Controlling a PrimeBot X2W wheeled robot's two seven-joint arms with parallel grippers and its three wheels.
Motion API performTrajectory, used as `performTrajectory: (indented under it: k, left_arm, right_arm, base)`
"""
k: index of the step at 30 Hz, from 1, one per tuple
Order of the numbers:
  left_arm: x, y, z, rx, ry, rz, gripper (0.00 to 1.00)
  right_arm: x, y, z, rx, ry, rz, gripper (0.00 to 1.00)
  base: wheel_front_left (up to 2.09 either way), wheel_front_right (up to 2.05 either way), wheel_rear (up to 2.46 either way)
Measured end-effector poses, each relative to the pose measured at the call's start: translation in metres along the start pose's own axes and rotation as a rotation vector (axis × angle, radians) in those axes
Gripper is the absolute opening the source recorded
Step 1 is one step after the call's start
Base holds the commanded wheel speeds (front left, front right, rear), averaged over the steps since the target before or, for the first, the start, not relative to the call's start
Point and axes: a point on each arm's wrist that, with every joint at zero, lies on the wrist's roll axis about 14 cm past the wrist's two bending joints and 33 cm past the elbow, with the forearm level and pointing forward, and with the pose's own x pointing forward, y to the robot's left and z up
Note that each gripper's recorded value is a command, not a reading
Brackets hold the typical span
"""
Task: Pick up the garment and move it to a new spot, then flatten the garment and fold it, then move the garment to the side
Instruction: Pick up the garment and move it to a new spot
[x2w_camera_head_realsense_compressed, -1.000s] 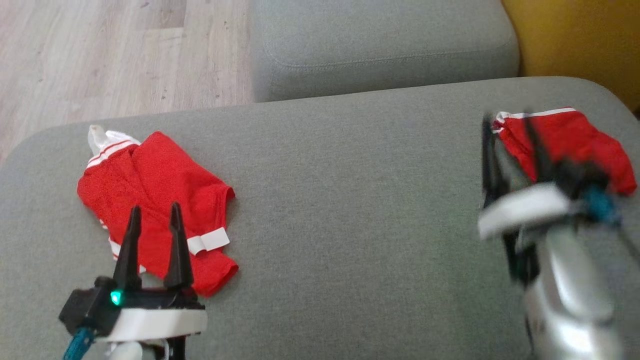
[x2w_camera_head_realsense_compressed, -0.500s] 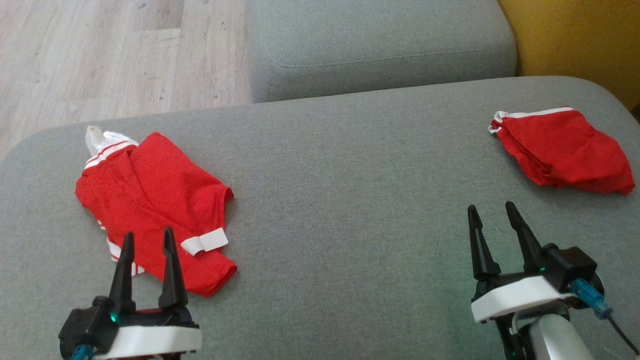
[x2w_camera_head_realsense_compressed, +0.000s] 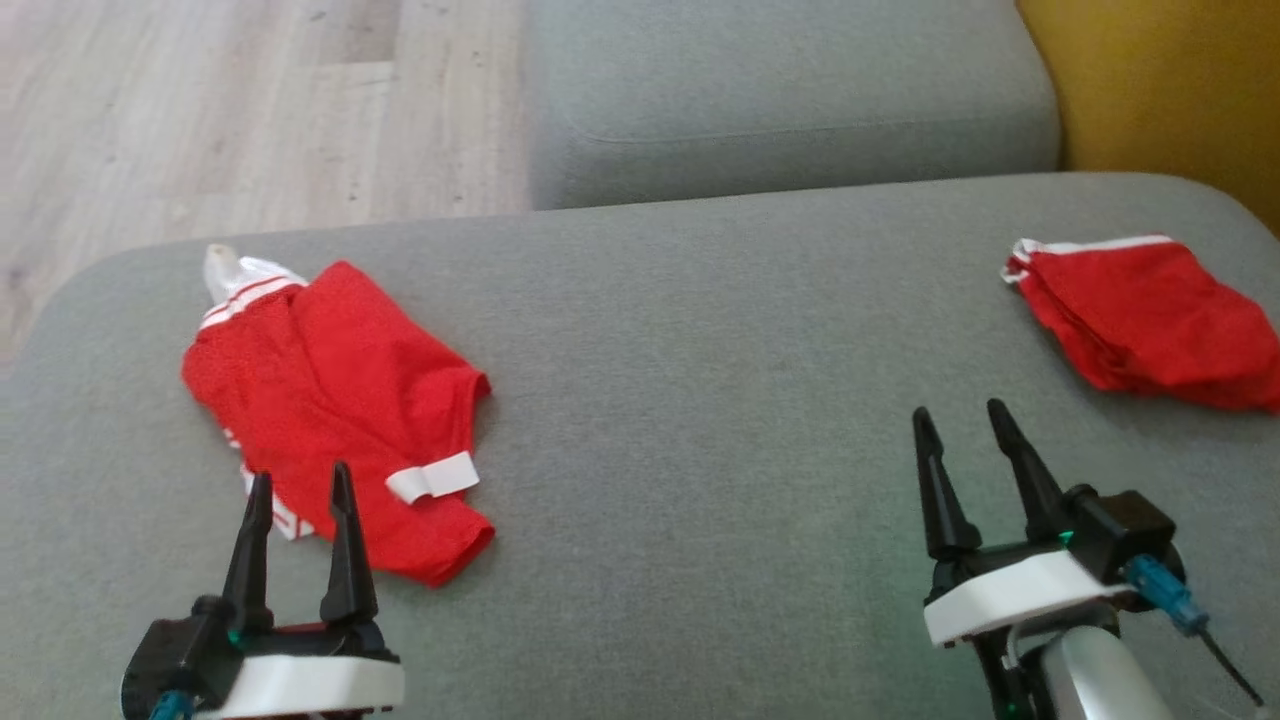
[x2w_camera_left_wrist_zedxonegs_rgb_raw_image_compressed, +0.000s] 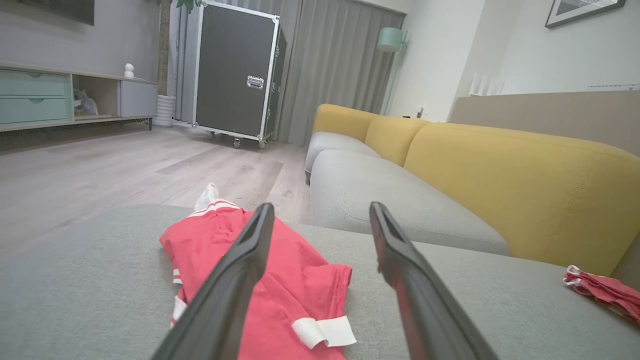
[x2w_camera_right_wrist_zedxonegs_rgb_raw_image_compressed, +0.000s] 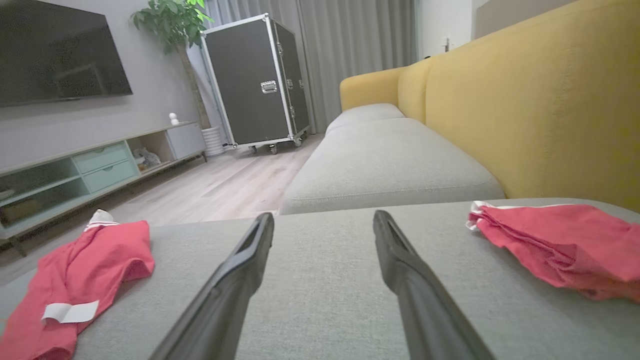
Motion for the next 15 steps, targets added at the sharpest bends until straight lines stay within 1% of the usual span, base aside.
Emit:
performTrajectory:
  k: [7,15]
  left_arm:
    - [-0.018,0.025,0.012,0.021,-0.035,0.082,1.00]
    - [-0.059,0.062,0.015,0.045,-0.043,0.214,1.00]
  right_arm:
    - [0.004,0.042,-0.008,0.030,0.025,0.124,1.00]
    - [0.007,0.089,-0.015,0.061,0.052,0.260,1.00]
  base:
    - [0.00,0.00,0.00]
    - [0.00,0.00,0.00]
